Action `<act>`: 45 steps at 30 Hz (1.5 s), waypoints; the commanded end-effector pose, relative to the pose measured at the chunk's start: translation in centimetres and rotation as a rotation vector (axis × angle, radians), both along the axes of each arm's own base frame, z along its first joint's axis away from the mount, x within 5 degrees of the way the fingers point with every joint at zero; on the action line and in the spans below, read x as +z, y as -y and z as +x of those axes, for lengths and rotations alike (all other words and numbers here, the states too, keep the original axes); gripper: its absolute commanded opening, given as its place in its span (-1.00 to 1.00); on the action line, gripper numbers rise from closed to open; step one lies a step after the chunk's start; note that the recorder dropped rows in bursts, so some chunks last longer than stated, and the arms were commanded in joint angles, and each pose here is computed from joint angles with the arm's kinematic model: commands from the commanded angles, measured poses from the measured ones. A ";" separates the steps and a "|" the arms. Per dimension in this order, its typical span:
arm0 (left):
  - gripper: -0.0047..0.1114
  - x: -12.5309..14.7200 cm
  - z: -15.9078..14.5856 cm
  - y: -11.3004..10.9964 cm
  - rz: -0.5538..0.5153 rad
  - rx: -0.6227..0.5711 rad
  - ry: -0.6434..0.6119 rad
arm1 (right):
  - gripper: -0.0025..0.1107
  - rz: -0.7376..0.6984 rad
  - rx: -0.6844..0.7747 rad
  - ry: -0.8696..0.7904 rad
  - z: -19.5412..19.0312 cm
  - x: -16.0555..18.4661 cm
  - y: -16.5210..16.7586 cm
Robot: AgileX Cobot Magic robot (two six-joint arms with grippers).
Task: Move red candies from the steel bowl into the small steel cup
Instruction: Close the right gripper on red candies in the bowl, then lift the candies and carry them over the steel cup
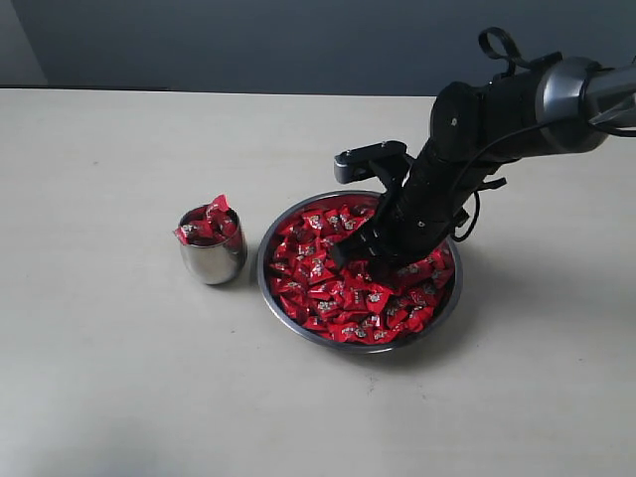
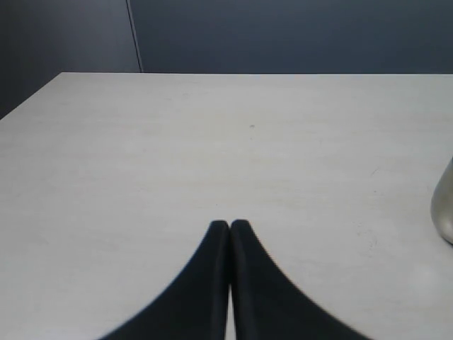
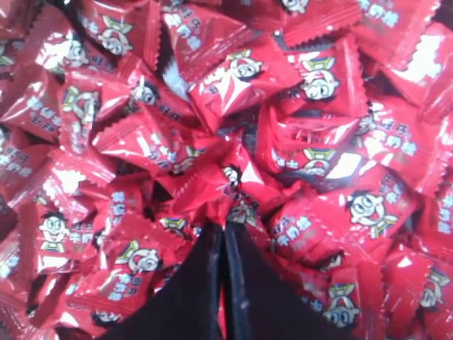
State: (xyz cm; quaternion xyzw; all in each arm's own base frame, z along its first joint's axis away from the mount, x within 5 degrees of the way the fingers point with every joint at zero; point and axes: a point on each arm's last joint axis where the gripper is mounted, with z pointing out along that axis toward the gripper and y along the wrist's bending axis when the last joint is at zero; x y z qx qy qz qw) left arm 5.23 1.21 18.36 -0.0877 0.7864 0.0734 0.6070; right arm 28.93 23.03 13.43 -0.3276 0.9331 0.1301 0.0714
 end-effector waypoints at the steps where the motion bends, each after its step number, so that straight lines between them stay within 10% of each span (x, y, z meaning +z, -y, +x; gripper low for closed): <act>1: -0.91 -0.1 0.0 0.1 0.000 -0.009 0.009 | -0.97 0.002 0.008 0.019 0.1 0.2 0.1; 21: -0.91 -0.1 0.0 0.1 0.000 -0.009 0.009 | -0.97 0.184 -0.021 0.158 0.4 7.7 -0.7; 45: -0.91 -0.1 0.0 0.1 0.000 -0.009 0.009 | -0.97 0.354 0.217 0.080 -0.7 7.5 -14.4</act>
